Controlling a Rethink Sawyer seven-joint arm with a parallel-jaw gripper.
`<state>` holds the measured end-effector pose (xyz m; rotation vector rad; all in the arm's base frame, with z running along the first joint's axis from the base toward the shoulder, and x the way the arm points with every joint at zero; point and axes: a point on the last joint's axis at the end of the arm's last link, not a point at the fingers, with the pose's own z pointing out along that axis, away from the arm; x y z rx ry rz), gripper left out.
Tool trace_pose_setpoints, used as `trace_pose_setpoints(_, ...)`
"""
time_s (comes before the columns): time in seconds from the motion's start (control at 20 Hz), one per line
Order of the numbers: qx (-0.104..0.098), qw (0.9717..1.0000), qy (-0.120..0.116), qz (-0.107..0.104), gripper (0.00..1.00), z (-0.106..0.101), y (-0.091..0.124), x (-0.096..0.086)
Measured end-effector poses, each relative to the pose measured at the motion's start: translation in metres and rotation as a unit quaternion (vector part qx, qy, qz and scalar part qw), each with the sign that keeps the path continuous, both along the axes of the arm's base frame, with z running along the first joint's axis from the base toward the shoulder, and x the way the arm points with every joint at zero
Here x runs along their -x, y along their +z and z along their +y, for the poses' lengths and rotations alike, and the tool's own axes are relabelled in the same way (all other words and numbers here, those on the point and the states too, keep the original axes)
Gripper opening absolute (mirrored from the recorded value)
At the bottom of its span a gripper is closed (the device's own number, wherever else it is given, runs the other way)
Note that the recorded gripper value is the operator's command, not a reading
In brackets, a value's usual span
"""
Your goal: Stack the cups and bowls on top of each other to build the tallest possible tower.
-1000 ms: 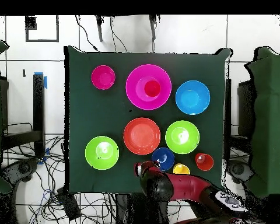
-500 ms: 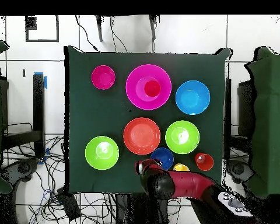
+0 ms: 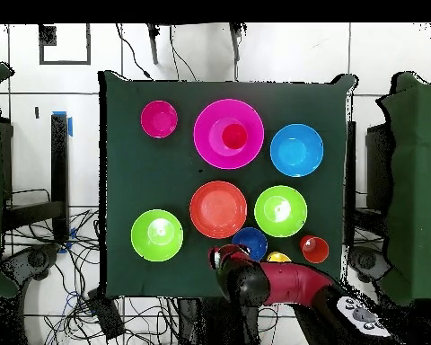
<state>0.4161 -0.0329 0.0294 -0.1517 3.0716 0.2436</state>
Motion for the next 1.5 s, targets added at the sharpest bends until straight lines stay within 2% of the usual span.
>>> trace_pose_setpoints(0.25, -0.002, 0.9999, 0.007, 0.010, 1.00, 0.005, -0.008, 0.006)
trace_pose_setpoints(0.55, -0.002, 0.9993, 0.027, 0.025, 1.00, 0.015, -0.024, 0.018)
trace_pose_setpoints(0.95, 0.015, 0.9983, 0.049, 0.028, 1.00, 0.019, -0.032, 0.027)
trace_pose_setpoints(1.25, 0.040, 0.9968, 0.068, 0.014, 1.00, 0.023, -0.019, 0.019)
trace_pose_setpoints(1.5, 0.053, 0.9963, 0.067, -0.006, 1.00, 0.016, -0.006, 0.007)
